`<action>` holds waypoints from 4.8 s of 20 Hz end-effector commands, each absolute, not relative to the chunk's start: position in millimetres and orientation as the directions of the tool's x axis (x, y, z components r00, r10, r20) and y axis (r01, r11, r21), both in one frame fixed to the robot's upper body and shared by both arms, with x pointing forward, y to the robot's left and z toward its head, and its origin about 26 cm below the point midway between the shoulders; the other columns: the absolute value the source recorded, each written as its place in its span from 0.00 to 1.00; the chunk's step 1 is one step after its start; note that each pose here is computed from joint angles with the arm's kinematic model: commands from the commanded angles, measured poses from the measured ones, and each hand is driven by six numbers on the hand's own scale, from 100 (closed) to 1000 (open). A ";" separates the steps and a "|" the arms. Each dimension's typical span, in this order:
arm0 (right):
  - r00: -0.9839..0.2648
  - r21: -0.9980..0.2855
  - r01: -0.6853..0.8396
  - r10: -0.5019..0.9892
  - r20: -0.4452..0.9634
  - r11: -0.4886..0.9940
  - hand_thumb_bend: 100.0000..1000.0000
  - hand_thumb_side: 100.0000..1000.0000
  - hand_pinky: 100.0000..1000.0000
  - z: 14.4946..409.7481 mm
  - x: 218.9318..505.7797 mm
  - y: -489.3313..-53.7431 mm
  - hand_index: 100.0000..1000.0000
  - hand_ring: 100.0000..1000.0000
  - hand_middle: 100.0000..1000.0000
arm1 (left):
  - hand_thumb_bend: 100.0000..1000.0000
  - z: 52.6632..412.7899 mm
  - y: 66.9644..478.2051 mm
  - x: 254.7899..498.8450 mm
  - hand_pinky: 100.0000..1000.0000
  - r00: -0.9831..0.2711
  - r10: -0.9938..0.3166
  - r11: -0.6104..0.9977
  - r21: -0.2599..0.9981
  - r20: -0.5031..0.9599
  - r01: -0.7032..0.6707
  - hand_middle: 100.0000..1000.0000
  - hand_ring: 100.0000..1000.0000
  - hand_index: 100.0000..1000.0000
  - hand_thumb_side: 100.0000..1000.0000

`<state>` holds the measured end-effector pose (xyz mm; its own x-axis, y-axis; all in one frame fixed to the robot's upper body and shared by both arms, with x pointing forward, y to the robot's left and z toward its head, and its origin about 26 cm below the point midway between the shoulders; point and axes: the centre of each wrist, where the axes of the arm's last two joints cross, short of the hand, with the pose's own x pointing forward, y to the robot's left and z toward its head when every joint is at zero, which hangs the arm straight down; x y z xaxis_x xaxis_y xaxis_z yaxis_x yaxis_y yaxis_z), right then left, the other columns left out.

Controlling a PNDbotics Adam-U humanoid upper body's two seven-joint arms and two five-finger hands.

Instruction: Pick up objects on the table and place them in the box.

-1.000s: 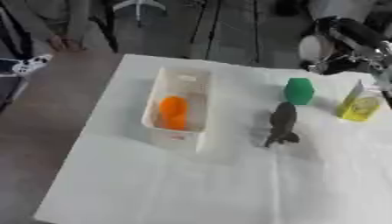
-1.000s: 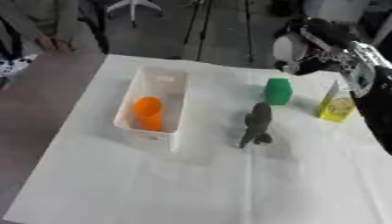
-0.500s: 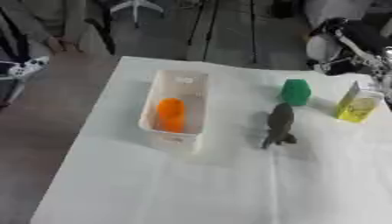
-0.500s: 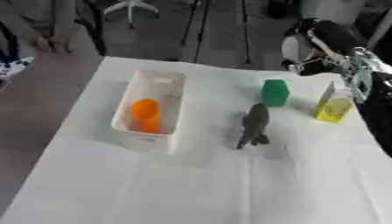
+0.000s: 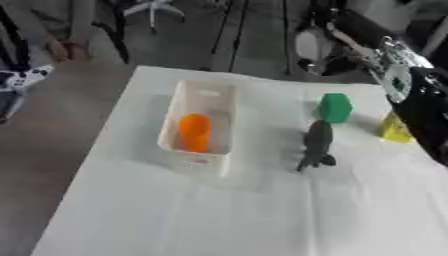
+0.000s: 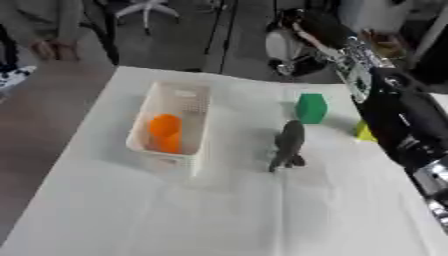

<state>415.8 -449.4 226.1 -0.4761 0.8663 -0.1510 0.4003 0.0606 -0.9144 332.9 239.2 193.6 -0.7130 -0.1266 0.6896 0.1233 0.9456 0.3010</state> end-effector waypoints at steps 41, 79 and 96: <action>-0.896 -0.937 0.204 0.440 -0.061 0.285 0.09 0.00 0.09 219.5 441.5 -313.8 0.63 0.33 0.66 | 0.41 208.4 232.4 329.8 0.54 -0.750 -0.094 0.947 0.292 0.655 0.136 0.81 0.66 0.89 0.92; -0.947 -0.993 0.045 0.321 -0.007 0.109 0.26 0.59 0.95 221.1 434.7 -304.9 1.00 0.93 1.00 | 0.41 206.9 232.7 329.8 0.54 -0.748 -0.094 0.946 0.294 0.657 0.139 0.81 0.65 0.89 0.93; -0.948 -0.883 0.217 0.306 -0.088 0.417 0.36 0.28 0.78 266.5 362.4 -336.3 0.96 0.76 0.95 | 0.41 192.9 245.3 330.6 0.53 -0.708 -0.139 0.953 0.287 0.693 0.094 0.81 0.65 0.90 0.93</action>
